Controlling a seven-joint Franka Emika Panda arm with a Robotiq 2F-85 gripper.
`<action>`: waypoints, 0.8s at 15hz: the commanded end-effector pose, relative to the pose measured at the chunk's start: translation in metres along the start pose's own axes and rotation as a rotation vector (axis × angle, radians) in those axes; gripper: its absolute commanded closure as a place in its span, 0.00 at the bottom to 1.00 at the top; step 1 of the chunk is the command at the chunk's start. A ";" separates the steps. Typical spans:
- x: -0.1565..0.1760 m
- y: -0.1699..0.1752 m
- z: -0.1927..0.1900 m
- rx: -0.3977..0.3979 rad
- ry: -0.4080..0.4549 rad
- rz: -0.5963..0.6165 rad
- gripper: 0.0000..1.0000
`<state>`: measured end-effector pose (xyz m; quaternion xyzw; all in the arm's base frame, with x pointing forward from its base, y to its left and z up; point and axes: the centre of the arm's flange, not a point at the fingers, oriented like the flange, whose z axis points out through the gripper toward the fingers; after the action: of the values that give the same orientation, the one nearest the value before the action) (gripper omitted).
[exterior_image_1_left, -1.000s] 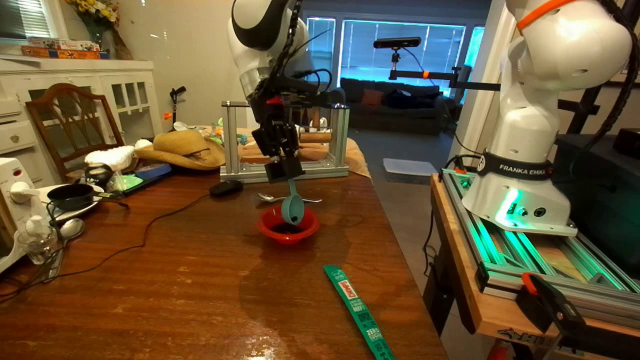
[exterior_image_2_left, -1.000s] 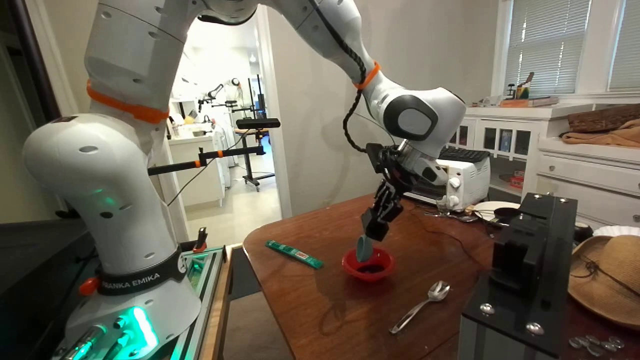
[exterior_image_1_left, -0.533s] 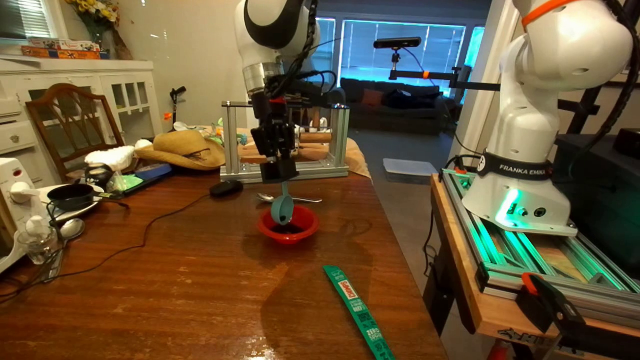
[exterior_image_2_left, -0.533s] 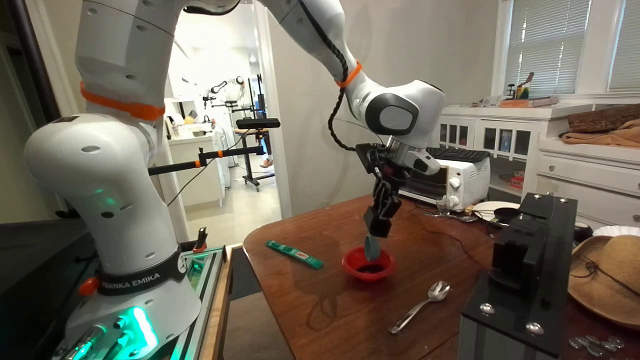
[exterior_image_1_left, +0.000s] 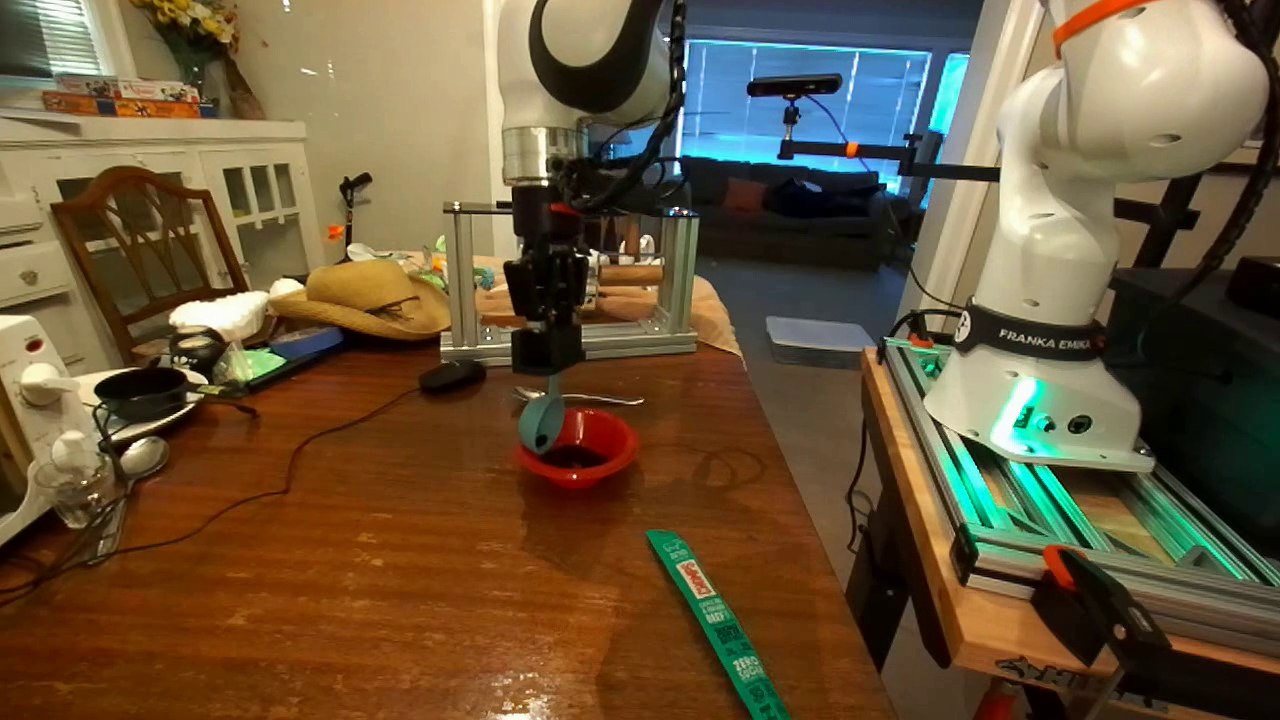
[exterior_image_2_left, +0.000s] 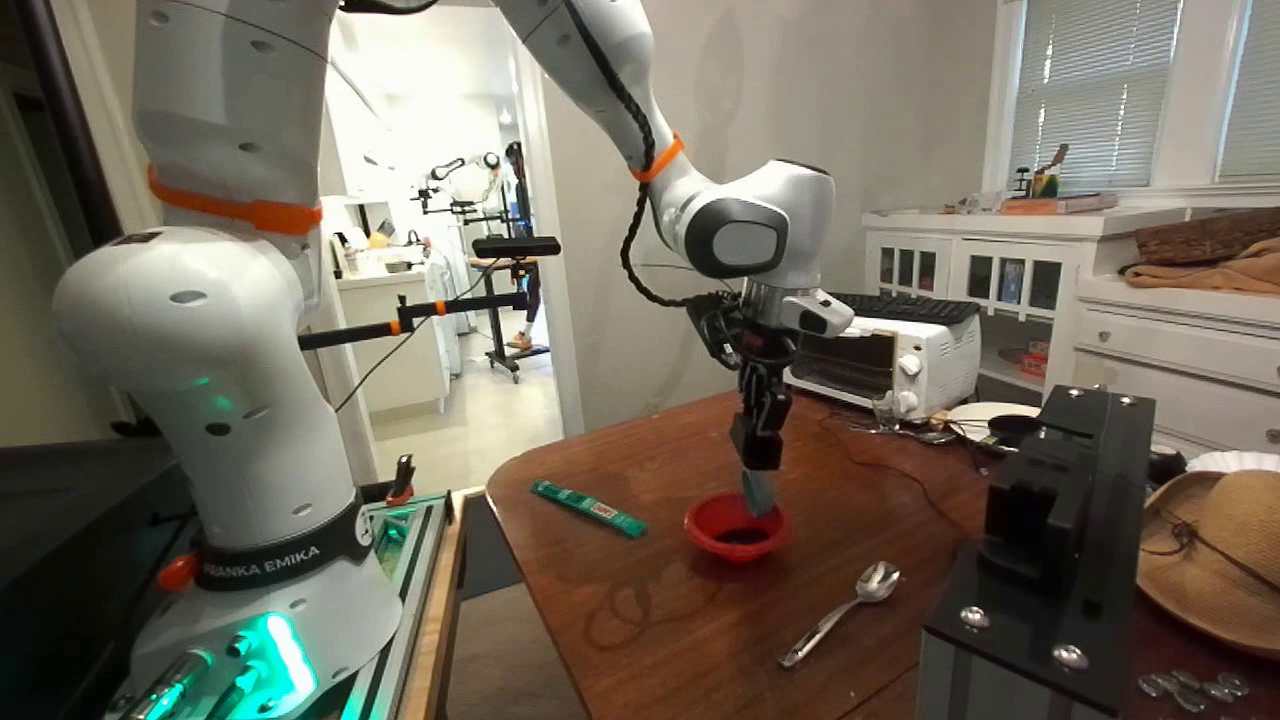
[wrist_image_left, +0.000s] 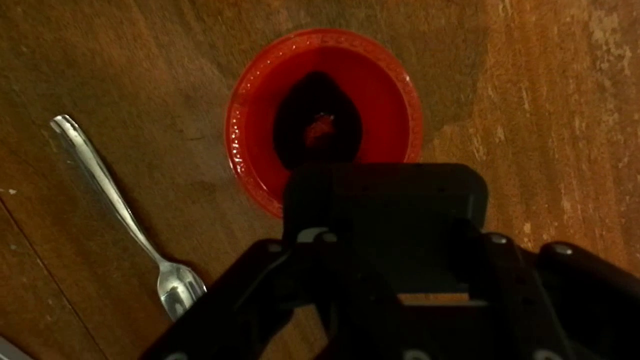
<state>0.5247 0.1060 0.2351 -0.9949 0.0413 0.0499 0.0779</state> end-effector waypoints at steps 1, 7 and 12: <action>-0.023 -0.004 -0.005 -0.016 0.048 0.000 0.77; -0.011 -0.004 0.000 -0.017 0.038 -0.008 0.77; -0.018 -0.008 0.015 -0.012 0.163 -0.069 0.77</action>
<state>0.5174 0.1138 0.2342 -0.9968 0.0298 -0.0003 0.0747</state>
